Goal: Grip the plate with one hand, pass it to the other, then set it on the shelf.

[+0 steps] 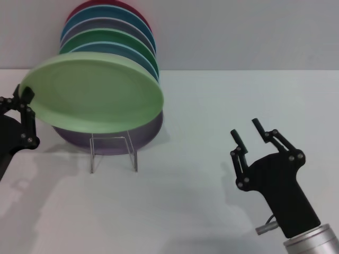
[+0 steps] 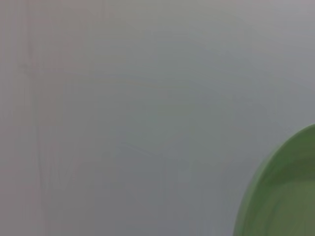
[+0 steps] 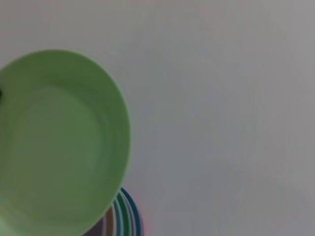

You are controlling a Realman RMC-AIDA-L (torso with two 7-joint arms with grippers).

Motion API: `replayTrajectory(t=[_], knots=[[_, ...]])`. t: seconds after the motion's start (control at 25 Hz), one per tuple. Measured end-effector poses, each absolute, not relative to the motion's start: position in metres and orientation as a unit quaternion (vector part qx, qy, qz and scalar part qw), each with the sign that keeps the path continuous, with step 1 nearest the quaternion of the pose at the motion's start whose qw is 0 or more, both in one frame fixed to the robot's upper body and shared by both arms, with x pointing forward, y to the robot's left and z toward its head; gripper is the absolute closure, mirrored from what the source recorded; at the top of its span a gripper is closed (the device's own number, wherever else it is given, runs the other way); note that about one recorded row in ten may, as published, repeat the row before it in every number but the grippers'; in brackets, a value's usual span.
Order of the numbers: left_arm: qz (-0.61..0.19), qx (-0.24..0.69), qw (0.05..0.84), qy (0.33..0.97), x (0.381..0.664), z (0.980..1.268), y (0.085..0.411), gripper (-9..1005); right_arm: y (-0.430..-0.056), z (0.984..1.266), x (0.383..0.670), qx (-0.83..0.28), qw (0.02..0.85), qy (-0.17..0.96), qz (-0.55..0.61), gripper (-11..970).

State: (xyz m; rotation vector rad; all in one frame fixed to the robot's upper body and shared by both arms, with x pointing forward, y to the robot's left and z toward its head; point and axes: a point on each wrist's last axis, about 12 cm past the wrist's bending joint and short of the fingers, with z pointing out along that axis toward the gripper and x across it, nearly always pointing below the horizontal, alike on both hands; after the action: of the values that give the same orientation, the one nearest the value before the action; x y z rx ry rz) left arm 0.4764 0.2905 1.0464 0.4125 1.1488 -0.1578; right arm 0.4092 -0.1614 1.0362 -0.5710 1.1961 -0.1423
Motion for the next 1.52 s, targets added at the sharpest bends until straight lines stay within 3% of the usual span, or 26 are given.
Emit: replayTrajectory(t=[0.6, 1.24, 1.4, 1.52], knots=[[-0.048, 0.243, 0.762, 0.598, 0.483, 1.025, 0.280, 888, -0.177, 1.031, 0.427, -0.253, 0.777, 0.569, -0.095, 625], [-0.053, 0.228, 0.755, 0.613, 0.478, 1.020, 0.279, 861, -0.179, 1.032, 0.432, -0.252, 0.775, 0.570, -0.100, 625], [-0.053, 0.211, 0.765, 0.606, 0.465, 1.020, 0.284, 854, -0.184, 1.031, 0.439, -0.238, 0.772, 0.580, -0.104, 625], [-0.055, 0.198, 0.781, 0.590, 0.451, 1.022, 0.288, 726, -0.194, 1.031, 0.449, -0.201, 0.772, 0.595, -0.095, 625]])
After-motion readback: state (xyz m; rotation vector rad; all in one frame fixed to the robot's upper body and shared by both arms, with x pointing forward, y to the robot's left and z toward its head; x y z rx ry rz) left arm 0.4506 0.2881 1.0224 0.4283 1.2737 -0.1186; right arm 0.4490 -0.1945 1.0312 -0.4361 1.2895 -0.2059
